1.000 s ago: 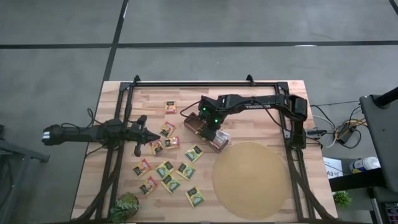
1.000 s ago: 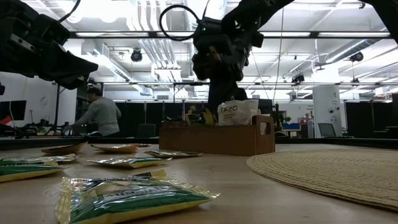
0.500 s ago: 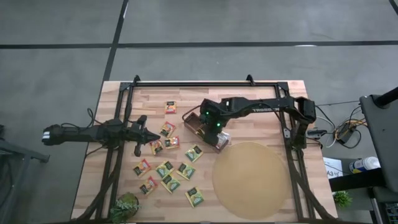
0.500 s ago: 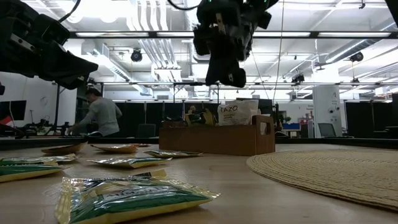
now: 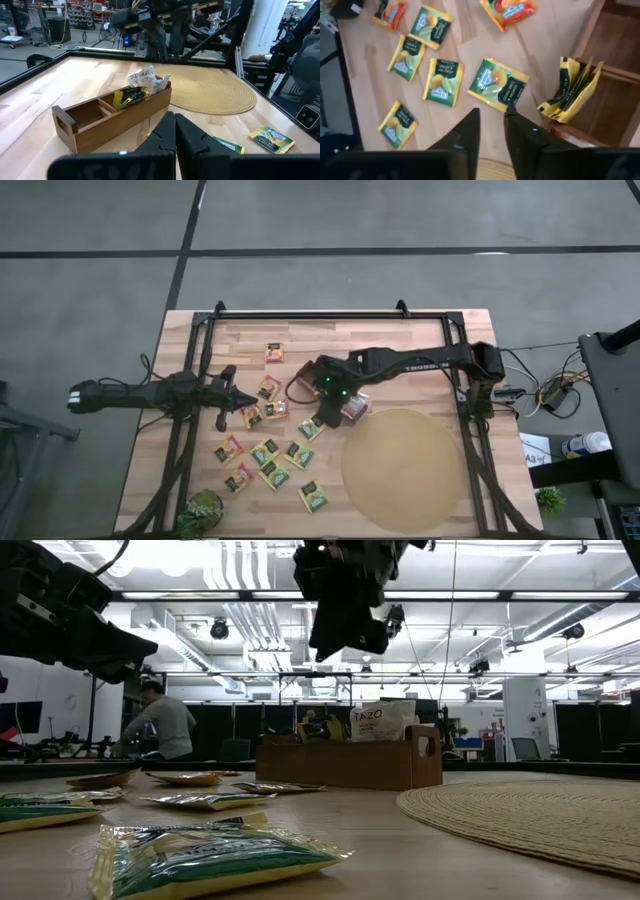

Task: Pick & Place Tea
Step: Put the yellow tea bag into the middle section of the wooden organizer

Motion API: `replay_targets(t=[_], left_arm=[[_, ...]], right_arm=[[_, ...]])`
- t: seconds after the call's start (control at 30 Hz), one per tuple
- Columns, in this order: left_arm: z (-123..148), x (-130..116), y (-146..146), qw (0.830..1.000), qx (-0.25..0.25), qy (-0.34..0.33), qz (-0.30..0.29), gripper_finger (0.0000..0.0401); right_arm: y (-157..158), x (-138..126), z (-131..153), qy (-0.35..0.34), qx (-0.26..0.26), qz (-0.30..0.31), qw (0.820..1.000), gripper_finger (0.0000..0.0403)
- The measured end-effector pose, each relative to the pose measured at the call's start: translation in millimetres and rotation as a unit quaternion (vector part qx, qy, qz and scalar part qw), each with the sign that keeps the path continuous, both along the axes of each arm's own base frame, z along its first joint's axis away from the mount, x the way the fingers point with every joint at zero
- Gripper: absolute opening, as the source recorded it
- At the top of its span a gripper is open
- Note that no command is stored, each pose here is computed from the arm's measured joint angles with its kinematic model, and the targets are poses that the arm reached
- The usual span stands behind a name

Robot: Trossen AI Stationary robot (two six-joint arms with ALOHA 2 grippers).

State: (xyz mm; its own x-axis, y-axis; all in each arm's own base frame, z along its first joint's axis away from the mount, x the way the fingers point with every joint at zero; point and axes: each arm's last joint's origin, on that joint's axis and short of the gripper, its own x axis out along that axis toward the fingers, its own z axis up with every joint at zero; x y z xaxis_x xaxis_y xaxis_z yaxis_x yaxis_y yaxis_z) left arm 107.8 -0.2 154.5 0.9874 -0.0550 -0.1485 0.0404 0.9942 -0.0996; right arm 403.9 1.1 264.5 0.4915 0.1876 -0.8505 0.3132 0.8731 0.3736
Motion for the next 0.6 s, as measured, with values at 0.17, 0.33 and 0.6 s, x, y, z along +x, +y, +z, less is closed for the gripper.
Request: replay_targets(t=[0.17,0.33,0.6], left_arm=[[0,0,0,1.000,0.000,0.000,0.000,0.0000],[0,0,0,1.000,0.000,0.000,0.000,0.0000],[0,0,0,1.000,0.000,0.000,0.001,0.0000]], right_arm=[[3,8,-2,0.022,-0.014,-0.023,0.999,0.0141],[7,17,-2,0.040,-0.033,-0.028,0.998,0.0169],[24,34,-12,0.076,-0.036,-0.009,0.996,0.0176]])
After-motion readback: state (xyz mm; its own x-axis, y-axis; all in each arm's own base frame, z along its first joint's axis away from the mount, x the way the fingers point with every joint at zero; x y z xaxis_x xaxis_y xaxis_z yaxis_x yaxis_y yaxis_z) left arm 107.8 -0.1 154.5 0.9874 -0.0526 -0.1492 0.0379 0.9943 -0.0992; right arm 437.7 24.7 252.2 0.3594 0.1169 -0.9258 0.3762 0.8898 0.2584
